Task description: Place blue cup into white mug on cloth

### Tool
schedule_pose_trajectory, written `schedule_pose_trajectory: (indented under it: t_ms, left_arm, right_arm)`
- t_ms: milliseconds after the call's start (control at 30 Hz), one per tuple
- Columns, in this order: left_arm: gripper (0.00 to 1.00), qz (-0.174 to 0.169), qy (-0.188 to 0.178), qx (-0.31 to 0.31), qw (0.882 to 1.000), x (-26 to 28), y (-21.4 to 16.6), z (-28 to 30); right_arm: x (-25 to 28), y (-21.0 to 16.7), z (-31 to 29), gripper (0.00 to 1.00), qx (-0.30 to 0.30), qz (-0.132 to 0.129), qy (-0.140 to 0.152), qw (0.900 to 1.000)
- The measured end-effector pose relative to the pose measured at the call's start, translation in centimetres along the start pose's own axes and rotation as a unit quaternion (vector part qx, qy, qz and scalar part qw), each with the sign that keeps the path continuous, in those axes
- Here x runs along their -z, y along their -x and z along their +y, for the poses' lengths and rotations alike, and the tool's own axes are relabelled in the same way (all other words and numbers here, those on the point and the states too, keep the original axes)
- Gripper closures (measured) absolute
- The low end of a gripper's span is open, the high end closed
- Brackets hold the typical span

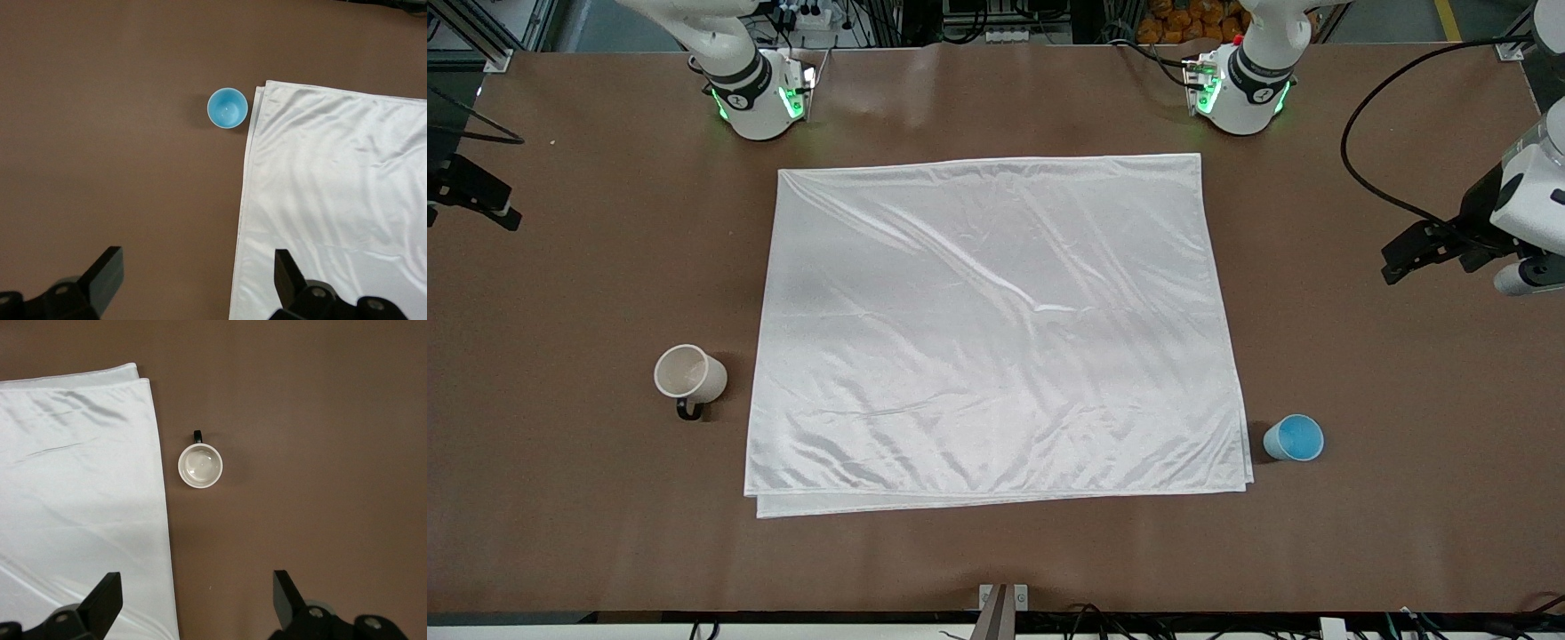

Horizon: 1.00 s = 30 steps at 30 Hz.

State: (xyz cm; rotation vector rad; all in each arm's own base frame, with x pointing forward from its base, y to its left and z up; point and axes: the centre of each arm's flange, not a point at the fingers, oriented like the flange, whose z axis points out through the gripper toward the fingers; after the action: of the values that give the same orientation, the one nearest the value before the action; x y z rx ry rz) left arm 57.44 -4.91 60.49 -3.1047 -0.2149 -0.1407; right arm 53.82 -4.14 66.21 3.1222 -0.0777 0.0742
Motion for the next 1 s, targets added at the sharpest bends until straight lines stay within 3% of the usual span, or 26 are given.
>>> schedule_pose_trajectory:
  t_ms: [1000]
  left_arm:
    - [0.0, 0.002, 0.001, -0.005, 1.0, 0.17, 0.11, 0.57]
  right_arm:
    - [-0.65, -0.26, 0.1, 0.0, -0.001, -0.007, 0.0, 1.0]
